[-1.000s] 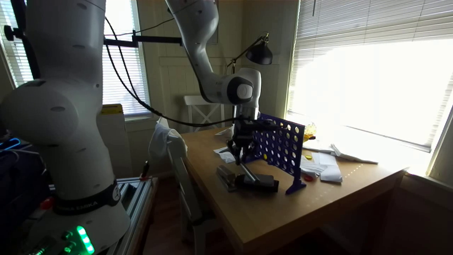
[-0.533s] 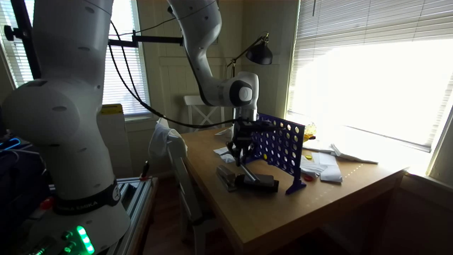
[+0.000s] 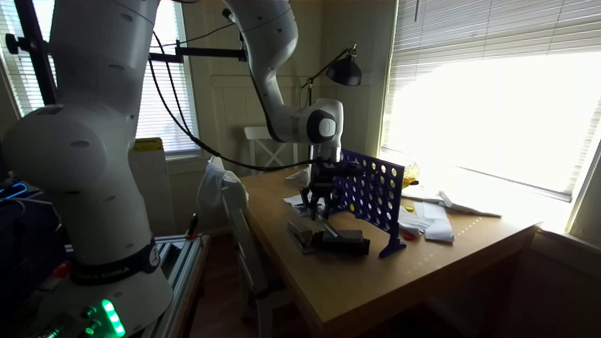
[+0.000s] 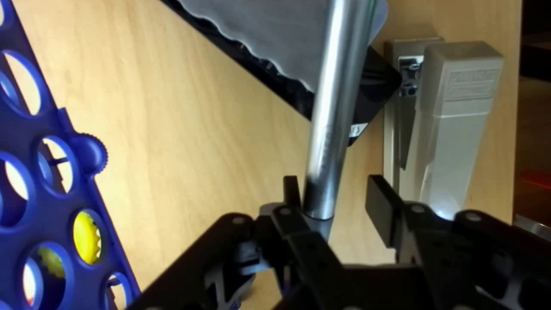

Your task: Move the spatula forwards.

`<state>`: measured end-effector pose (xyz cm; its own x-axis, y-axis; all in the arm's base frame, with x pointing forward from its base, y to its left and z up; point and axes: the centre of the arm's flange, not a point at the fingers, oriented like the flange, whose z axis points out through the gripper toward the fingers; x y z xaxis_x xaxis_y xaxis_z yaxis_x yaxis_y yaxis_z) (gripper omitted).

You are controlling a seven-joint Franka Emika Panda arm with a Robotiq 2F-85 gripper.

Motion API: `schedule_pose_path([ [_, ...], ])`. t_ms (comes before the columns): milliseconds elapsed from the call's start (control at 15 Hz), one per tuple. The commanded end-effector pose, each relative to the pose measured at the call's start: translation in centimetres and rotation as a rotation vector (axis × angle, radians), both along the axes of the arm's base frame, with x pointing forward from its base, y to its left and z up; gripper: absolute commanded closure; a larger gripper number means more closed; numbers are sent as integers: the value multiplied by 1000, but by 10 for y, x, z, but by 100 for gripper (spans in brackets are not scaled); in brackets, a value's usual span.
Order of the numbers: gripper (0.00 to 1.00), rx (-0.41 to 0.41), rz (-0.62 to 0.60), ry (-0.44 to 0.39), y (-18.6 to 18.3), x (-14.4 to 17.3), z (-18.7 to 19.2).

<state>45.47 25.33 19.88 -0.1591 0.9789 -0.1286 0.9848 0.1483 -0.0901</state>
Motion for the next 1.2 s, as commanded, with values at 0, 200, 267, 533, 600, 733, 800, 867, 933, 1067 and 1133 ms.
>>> schedule_pose_path([
  [0,24,-29,1,-3,9,5,0],
  [200,2,-23,4,11,11,0,13],
  [267,1,-13,6,26,12,-5,22],
  [533,0,152,-70,187,13,-38,77],
  [600,0,201,-101,211,10,-50,96],
  [733,0,267,-206,237,2,-64,126],
  [800,0,280,-272,234,-2,-67,140],
  [867,0,291,-336,224,-7,-71,154],
  [933,0,301,-395,223,-14,-75,169],
  [1067,0,326,-497,210,-30,-85,198],
  [1133,0,322,-547,206,-39,-91,209],
])
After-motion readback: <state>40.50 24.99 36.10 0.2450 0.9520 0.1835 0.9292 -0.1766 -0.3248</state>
